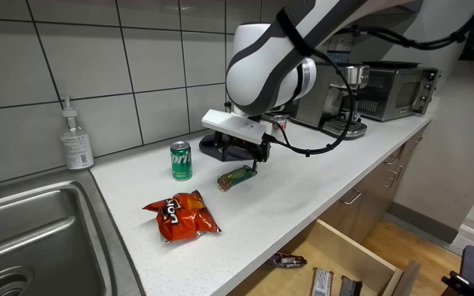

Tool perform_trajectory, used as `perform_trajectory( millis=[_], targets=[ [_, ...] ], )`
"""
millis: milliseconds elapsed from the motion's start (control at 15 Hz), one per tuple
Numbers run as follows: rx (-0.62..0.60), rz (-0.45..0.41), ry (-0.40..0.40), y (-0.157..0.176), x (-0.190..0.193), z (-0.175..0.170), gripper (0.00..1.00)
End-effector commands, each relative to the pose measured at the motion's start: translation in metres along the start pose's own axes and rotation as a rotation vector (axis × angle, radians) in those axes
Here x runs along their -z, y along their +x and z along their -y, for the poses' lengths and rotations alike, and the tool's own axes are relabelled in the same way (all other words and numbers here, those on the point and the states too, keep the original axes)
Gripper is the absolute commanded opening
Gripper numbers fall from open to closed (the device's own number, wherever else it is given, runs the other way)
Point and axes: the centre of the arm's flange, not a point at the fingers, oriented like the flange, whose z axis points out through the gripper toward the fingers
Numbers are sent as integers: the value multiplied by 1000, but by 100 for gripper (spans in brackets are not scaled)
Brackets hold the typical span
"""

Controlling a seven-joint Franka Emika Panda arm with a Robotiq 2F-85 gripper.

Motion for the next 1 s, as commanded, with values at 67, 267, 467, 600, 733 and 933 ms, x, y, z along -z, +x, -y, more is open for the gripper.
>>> perform_trajectory(
  millis=[67,267,467,600,733,933],
  targets=[
    [-32,32,23,4,-5,4,100],
    [-58,33,16,3,-10,8,100],
    [-76,29,8,4,-17,13,100],
    [-88,30,3,5,-21,17,100],
    [-98,31,-1,6,-26,19,100],
    [-115,31,-4,9,-31,23,100]
  ],
)
